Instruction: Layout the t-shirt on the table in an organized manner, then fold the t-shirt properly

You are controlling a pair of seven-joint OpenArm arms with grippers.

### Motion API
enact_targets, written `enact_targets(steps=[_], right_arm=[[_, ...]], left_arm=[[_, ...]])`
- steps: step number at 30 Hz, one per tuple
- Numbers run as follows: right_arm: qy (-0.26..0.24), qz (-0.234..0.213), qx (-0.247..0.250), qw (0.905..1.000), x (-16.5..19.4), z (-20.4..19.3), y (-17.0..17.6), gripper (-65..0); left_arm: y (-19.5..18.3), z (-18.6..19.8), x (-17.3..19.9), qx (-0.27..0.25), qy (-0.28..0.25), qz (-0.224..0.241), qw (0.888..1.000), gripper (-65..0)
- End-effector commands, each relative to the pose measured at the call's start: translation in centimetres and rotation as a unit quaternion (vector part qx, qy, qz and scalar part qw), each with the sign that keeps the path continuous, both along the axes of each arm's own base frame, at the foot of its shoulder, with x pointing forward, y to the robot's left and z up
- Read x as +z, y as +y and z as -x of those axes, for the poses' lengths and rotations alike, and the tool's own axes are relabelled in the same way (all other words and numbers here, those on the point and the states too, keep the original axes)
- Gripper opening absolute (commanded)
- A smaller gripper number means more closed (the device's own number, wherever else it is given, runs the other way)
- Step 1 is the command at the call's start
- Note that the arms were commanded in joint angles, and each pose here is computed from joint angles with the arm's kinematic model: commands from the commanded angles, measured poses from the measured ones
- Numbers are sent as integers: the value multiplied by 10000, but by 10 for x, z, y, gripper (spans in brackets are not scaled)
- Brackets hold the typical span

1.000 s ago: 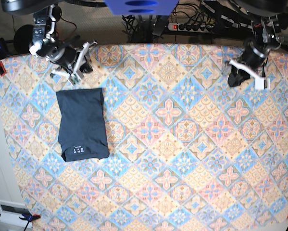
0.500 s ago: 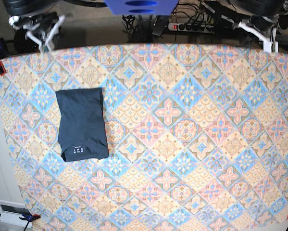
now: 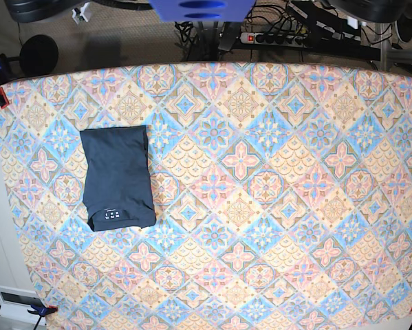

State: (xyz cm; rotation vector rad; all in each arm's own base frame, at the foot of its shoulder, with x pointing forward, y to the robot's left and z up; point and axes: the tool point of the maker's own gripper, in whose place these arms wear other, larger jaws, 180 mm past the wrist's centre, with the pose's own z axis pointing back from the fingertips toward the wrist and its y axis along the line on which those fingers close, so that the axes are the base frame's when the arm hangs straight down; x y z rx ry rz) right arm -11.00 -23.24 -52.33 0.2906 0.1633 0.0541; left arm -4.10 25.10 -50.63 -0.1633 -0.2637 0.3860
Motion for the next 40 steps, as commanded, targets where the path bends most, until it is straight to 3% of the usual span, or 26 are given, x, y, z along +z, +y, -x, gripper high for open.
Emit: enact_targets(steps=[1, 7, 13, 20, 24, 29, 40], right_arm=[[-44, -160, 23, 9999, -5, -6, 8, -650], [-144, -586, -409, 9973, -47, -28, 36, -650], [-388, -736, -893, 9925, -83, -44, 54, -650], [-657, -703, -1232, 9877, -99, -53, 61, -650], [-673, -177, -1411, 9876, -118, -67, 93, -649], [-689, 601, -1427, 9855, -128, -76, 71, -648], [-629, 1045, -1455, 9818, -130, -73, 56, -648]], left_arm=[[-3, -3, -6, -164, -74, -35, 9998, -650], [-51, -6, -64, -663, -14, 236, 9975, -650], [-88, 6, -120, -754, 197, 421, 9961, -650], [-145, -16, -130, -1302, -545, 556, 9884, -650], [-176, -16, -128, -1698, -594, 828, 9802, -650], [-185, -18, -127, -1641, -623, 887, 9805, -650], [-196, -28, -126, -1588, -723, 956, 9800, -650]])
